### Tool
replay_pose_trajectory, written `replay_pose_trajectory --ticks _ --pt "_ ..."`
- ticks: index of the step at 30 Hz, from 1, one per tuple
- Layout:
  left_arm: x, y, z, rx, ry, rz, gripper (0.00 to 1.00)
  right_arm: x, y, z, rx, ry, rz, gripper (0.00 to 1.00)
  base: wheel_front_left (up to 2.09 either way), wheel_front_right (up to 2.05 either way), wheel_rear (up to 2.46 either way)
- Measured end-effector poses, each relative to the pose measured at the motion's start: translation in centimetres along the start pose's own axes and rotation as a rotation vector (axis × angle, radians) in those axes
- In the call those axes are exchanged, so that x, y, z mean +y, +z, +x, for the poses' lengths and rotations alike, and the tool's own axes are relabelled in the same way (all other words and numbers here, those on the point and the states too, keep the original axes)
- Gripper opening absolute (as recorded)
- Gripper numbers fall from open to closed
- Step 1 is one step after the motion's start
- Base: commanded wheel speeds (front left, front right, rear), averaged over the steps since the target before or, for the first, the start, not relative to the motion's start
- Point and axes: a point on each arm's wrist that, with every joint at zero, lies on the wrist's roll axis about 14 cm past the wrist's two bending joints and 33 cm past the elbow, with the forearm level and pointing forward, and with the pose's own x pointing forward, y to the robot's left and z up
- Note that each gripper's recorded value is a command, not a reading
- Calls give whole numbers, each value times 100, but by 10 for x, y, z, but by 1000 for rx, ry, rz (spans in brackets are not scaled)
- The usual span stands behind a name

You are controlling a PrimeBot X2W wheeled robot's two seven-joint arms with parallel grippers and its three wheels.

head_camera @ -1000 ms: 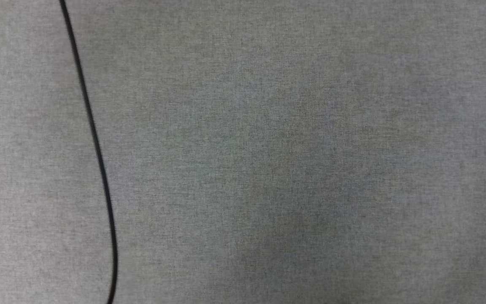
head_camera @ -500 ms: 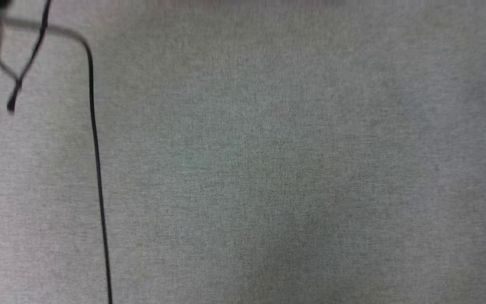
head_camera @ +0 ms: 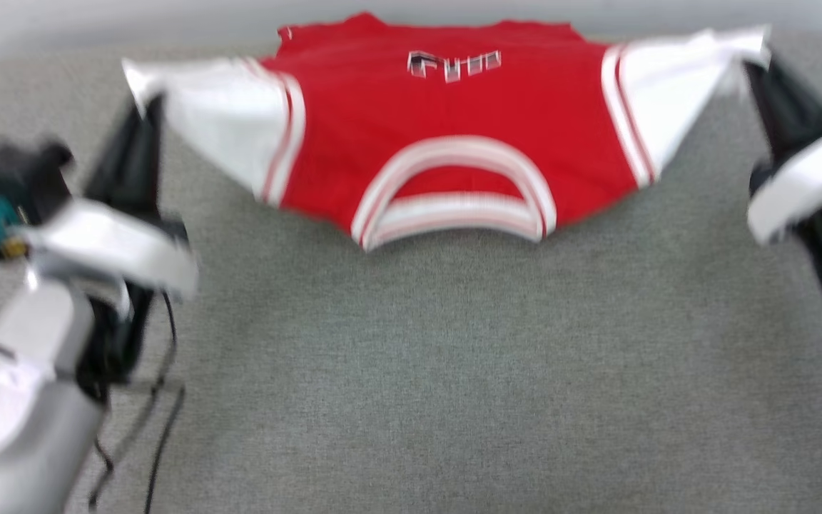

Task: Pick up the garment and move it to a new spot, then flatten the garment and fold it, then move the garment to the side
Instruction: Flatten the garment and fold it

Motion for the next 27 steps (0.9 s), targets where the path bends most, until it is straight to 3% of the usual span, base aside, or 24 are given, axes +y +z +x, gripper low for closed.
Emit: replay_pose_trajectory --ticks 17,27 --pt "0 -57 -164 275 168 -104 0 13 -89 -166 272 -111 142 0 0 0 0" --pt "-1 -94 -225 412 247 -158 0 18 -144 -246 508 -194 225 0 0 0 0"
